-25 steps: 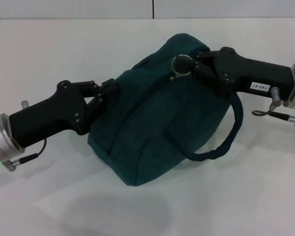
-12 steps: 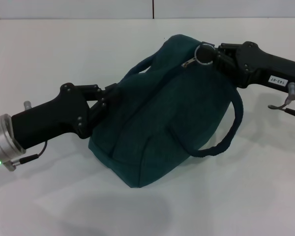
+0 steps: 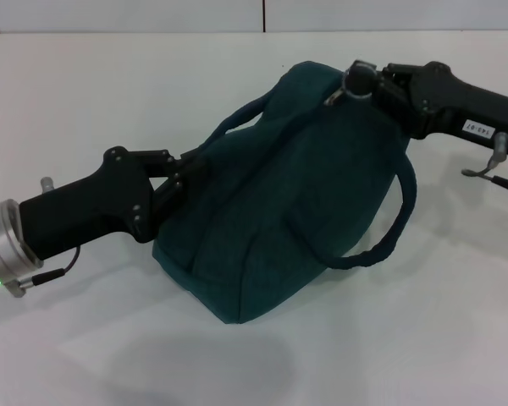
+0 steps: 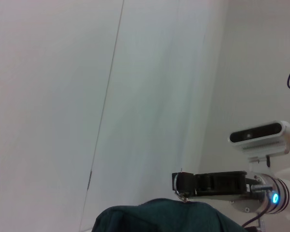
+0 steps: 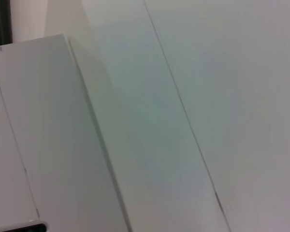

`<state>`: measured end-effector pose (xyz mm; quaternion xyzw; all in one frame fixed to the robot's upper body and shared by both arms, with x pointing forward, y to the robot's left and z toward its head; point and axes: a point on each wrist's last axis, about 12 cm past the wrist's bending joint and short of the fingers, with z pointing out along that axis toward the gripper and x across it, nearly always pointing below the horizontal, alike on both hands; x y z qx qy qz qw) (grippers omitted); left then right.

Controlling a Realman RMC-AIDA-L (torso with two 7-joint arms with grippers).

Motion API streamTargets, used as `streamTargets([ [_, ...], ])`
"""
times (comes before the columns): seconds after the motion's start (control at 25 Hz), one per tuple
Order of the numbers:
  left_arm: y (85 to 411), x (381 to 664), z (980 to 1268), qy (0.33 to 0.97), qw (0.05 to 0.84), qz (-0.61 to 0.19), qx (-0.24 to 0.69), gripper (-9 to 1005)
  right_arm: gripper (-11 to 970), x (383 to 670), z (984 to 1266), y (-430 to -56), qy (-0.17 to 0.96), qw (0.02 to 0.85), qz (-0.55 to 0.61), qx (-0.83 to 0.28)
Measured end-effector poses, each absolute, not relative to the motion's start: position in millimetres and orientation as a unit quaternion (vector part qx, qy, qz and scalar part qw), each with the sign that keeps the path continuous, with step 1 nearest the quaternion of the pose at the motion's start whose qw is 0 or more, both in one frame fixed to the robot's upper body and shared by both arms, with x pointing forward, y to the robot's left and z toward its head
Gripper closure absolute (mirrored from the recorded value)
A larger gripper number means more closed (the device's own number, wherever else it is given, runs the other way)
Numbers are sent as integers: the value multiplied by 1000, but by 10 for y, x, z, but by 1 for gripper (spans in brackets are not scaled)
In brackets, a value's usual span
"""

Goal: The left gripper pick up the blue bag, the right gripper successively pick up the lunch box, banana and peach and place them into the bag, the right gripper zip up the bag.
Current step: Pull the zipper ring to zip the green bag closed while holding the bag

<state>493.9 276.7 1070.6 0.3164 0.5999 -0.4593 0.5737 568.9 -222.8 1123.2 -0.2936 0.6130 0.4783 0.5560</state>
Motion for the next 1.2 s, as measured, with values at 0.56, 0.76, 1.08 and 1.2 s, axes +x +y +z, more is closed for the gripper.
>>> streamTargets([
  [0.56, 2773, 4946, 10711, 600, 576, -457, 314, 946, 947, 5752, 11132, -2350, 637, 576, 435, -271],
  [0.76, 2787, 4950, 10715, 601, 577, -456, 314, 946, 946, 5772, 11093, -2441, 648, 584, 416, -256],
  [1.08, 2797, 4954, 10719, 601, 578, -455, 313, 946, 946, 5738, 10992, -2502, 664, 582, 403, -242],
  [1.2, 2816, 4968, 10732, 600, 585, -452, 305, 946, 946, 5666, 10969, -2501, 658, 580, 415, -241],
])
